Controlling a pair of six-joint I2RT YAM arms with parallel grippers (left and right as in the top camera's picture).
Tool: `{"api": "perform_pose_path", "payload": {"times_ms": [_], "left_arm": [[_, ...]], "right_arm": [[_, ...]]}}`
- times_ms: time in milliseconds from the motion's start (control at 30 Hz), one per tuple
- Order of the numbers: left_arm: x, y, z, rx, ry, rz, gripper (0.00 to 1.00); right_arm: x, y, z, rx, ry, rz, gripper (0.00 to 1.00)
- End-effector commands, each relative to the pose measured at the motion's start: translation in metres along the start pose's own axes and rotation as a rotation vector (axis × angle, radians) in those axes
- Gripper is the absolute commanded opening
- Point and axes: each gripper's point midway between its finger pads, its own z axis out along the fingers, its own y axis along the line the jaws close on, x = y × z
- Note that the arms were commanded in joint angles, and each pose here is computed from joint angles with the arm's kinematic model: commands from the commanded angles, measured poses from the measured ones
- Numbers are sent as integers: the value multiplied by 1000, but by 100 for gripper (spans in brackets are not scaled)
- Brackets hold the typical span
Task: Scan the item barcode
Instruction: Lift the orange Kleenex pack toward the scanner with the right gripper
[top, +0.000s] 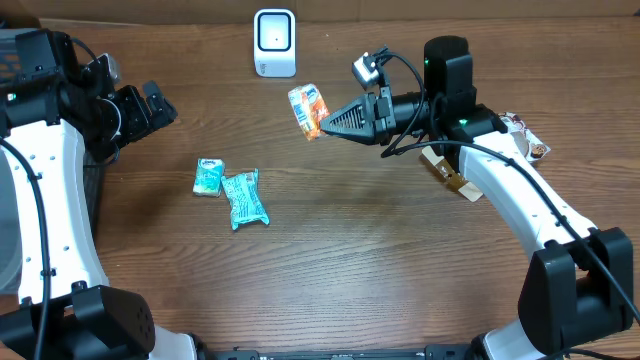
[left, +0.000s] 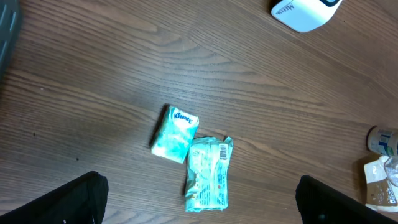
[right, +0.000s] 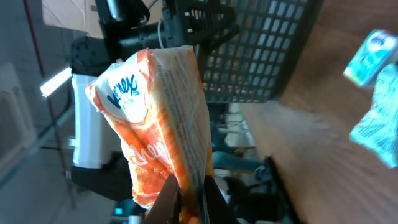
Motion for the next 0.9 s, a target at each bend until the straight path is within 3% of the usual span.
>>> {"api": "perform_pose_path", "payload": {"times_ms": [0,300,667,867], "left_arm": [[0,-2,1,0,2,19,100],[0,-2,1,0,2,19,100],[0,-2,1,0,2,19,99],[0,-2,1,0,2,19,99]], "right_arm": [[5,23,-2,-35,36,109,4],[2,28,-2,-42,33,125,4],[8,26,7,-42,50,-41,4],[13,-29,23,175,-38,24,4]]}}
